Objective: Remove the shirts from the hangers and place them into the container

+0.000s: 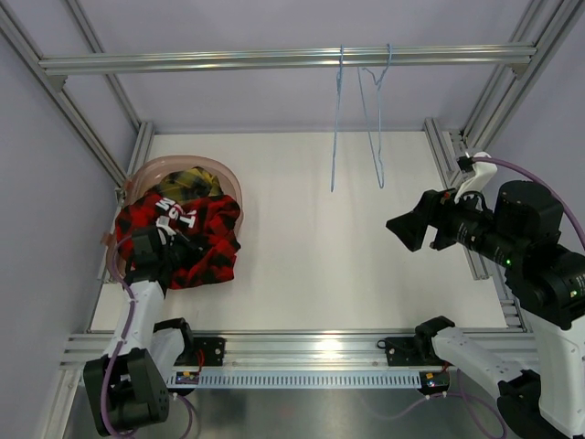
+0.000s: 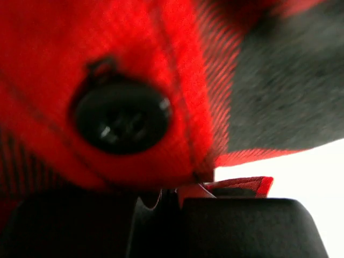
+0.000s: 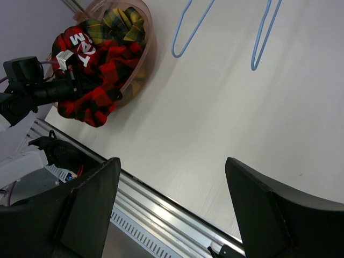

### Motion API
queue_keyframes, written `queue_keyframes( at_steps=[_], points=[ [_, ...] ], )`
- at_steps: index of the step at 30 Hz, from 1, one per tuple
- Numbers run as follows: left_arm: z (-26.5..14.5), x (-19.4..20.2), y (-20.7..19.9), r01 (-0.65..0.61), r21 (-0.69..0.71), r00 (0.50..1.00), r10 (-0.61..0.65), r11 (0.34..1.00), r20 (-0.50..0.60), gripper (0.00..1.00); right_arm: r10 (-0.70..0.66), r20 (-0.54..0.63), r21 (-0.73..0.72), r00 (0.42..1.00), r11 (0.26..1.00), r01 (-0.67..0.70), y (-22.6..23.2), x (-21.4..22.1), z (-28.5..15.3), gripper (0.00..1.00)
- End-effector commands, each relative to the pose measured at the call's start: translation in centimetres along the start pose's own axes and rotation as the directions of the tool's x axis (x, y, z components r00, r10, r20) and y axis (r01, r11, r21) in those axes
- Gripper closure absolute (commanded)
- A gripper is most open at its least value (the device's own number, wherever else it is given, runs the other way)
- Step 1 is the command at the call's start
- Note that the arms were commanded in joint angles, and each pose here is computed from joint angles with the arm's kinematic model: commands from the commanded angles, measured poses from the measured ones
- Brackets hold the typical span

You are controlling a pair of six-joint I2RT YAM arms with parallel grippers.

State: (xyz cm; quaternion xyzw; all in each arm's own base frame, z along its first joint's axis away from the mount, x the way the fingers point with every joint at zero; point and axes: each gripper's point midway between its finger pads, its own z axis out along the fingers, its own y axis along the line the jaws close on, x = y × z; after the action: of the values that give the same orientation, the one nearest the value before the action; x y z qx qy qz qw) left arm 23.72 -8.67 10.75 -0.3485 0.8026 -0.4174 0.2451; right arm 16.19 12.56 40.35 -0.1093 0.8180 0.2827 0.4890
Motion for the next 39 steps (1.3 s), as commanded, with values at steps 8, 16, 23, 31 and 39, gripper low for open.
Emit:
queue_keyframes(
  at_steps=[8, 16, 23, 31, 39],
  points=[
    [0.5, -6.2, 0.9, 0.013, -0.216, 0.984, 0.025, 0.976, 0.175, 1.00, -0.027, 0.030, -0.013, 0.999, 1.000, 0.028, 0.4, -0.8, -0.7, 0.12],
    [-2.2, -8.7, 4.9, 0.046, -0.464, 0.940, 0.119, 0.885, 0.320, 1.00, -0.022, 0.021, -0.018, 1.000, 1.000, 0.023, 0.4, -0.6, -0.3, 0.11],
    [-1.5, -9.3, 1.1, -0.118, -0.356, 0.941, 0.219, 0.927, 0.260, 1.00, -0.025, 0.006, -0.006, 1.000, 1.000, 0.025, 0.1, -0.5, 0.2, 0.04],
    [-11.2, -12.0, -13.1, -0.431, -0.229, 0.686, 0.481, 0.873, 0.545, 0.59, -0.007, -0.048, -0.004, 0.999, 1.000, 0.007, -0.3, 0.2, 1.8, 0.00],
    [-17.7, -5.9, -23.3, -0.707, 0.042, 0.555, 0.517, 0.706, 0.652, 0.01, 0.003, -0.064, 0.019, 0.998, 1.000, -0.002, -0.9, 0.6, 2.3, 0.01]
  ],
)
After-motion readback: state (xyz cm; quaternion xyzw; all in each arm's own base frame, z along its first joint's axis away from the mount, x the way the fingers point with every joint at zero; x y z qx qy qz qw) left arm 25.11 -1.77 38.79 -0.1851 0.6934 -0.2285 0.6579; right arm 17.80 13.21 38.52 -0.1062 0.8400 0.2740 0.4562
